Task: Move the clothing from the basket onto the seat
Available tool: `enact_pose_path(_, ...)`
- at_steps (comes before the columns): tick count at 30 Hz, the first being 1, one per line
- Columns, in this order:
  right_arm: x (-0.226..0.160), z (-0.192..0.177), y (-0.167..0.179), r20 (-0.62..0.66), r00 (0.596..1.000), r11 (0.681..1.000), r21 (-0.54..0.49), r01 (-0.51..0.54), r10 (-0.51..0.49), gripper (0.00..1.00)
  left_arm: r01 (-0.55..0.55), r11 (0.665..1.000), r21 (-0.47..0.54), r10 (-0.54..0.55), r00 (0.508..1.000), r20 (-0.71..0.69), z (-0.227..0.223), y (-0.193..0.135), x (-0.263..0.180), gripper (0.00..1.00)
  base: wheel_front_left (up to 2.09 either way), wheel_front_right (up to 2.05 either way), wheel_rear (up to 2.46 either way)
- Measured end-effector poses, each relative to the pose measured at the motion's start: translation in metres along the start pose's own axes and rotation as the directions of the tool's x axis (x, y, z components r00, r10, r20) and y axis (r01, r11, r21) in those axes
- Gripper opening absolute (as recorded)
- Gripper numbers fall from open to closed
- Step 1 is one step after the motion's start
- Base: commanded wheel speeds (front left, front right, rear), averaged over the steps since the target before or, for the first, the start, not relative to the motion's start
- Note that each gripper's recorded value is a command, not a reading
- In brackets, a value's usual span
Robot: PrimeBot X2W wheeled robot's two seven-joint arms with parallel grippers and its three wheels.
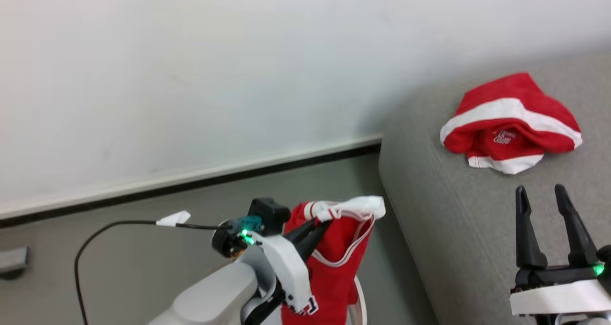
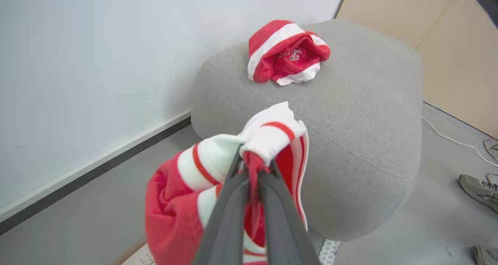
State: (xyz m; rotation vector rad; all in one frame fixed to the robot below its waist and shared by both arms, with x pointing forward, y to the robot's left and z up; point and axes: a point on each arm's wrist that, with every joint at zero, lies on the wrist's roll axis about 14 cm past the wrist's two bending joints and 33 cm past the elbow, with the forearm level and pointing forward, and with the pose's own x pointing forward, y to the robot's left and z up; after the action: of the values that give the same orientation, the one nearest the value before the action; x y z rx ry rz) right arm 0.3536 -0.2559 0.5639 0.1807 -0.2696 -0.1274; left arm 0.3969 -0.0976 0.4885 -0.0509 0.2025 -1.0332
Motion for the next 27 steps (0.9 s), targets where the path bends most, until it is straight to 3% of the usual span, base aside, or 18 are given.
enact_pose_path(15,-0.013,-0.002,0.035,-0.008,0.994,0.991,0.084,-0.106,0.107,1.0,-0.07,0.991,0.118,0.019,0.923,0.383,0.15,-0.014,-0.037,0.0,0.0,0.0,0.0)
enact_pose_path(27,-0.014,-0.01,0.049,-0.032,0.989,0.985,0.1,-0.143,0.147,1.0,-0.094,0.987,0.132,0.027,0.9,0.435,0.173,-0.016,-0.049,0.0,0.0,0.0,0.0)
